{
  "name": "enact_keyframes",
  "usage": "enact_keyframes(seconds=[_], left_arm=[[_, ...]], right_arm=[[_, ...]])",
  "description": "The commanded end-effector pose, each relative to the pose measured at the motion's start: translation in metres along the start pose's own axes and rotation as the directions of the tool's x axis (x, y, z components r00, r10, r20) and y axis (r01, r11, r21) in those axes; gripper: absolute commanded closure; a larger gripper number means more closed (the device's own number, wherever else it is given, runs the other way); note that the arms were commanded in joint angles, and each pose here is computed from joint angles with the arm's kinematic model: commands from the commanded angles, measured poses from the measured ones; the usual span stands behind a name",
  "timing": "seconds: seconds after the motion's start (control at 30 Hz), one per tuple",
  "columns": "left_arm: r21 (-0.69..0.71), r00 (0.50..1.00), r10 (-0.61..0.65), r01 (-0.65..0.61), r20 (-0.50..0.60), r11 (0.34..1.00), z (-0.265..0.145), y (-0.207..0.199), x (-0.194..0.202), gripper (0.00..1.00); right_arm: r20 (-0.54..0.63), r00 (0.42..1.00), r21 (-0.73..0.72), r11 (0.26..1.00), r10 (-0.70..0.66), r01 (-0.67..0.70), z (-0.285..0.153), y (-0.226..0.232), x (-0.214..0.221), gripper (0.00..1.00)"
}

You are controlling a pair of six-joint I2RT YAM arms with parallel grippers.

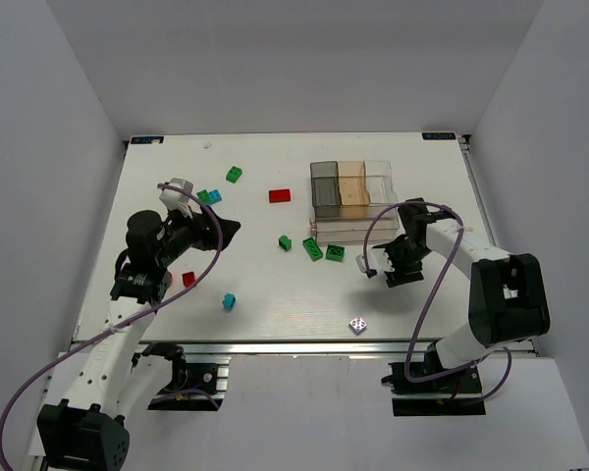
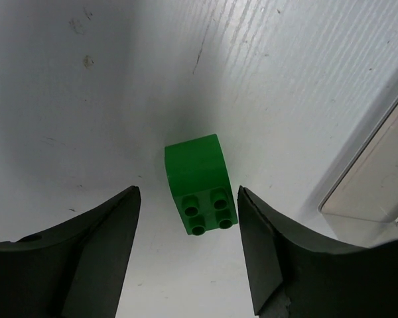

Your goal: Sort the legos into containers by color

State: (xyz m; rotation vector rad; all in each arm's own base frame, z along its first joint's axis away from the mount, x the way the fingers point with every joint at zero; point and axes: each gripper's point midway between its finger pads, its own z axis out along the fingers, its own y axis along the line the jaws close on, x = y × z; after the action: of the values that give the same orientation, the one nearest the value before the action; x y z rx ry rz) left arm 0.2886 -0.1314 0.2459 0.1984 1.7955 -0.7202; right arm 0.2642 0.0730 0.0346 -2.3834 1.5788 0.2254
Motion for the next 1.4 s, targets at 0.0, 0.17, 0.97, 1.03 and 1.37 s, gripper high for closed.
enact_keyframes(seconds=[0.0, 0.17, 0.97, 1.03, 1.37], left_arm=[[0.010, 0.999, 0.026, -0.026, 0.024, 1.000, -0.002, -0.005, -0.011, 0.12], [0.014, 0.999, 0.025, -0.026, 0.019, 1.000, -0.002, -0.005, -0.009, 0.12], [0.494, 0.995, -0.094, 0.071, 0.021, 0.866, 0.003, -0.091, 0.000, 0.21], [0.499, 0.994, -0.096, 0.059, 0.048, 0.864, 0.004, -0.099, -0.007, 0.21], [0.589, 0.987, -0.124, 0.042, 0.099, 0.807, 0.014, -0.139, -0.016, 0.12]], right_arm=[[-0.031, 1.000, 0.017, 1.000, 0.001, -0.001, 0.001, -0.005, 0.008, 0.34], [-0.029, 1.000, 0.017, 1.000, 0.013, -0.012, -0.001, -0.006, 0.008, 0.55], [0.772, 0.317, -0.284, 0.745, 0.551, -0.603, -0.149, -0.094, -0.182, 1.00], [0.762, 0.194, -0.408, 0.691, 0.618, -0.597, -0.160, -0.093, -0.197, 1.00], [0.809, -0.006, -0.536, 0.733, 0.588, -0.419, -0.212, -0.096, -0.242, 1.00]])
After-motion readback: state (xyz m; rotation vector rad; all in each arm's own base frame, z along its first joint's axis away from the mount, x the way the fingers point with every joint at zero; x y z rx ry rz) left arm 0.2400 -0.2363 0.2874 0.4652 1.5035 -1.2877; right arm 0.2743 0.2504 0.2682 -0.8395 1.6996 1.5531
